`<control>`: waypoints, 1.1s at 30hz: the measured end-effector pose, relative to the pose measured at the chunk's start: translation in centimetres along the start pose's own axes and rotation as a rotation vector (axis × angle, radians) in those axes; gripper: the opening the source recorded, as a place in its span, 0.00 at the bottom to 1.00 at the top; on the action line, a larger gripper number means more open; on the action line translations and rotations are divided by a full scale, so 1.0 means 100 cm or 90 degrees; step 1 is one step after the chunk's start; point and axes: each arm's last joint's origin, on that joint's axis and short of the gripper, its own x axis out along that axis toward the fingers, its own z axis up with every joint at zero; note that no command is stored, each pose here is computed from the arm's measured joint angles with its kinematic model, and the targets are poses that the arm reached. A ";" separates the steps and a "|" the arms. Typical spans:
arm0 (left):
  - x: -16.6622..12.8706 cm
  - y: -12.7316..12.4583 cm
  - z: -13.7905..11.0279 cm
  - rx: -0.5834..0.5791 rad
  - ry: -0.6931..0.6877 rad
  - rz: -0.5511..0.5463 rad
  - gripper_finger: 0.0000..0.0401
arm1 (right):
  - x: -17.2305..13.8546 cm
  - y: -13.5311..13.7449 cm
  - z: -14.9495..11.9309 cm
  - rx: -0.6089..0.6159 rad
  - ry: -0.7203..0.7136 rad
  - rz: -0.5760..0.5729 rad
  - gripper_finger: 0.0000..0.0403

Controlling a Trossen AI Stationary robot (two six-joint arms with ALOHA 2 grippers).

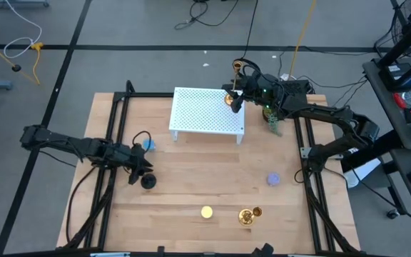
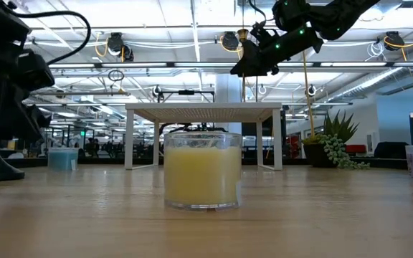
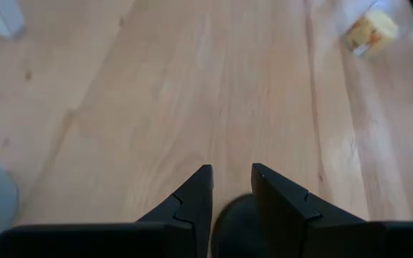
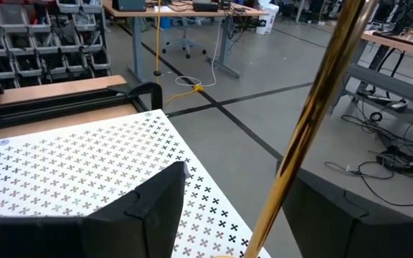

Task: Pick & Place candle stick holders
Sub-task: Put the top gold candle holder on the shelf, then put the black candle holder on the shelf

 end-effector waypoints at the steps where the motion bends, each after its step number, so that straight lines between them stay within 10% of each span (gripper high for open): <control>1: 0.001 0.000 -0.001 0.000 0.007 0.003 0.26 | 0.000 0.000 0.000 -0.001 0.000 0.002 0.54; 12: 0.009 0.003 -0.005 -0.010 0.066 0.051 0.38 | 0.000 0.005 0.000 -0.021 -0.007 0.067 0.55; 20: 0.012 0.001 -0.008 -0.015 0.102 0.024 0.54 | 0.000 0.001 0.000 -0.048 0.005 -0.018 0.60; 33: 0.011 -0.008 -0.012 -0.053 0.128 -0.026 0.49 | -0.013 -0.001 -0.001 -0.061 0.064 -0.056 0.62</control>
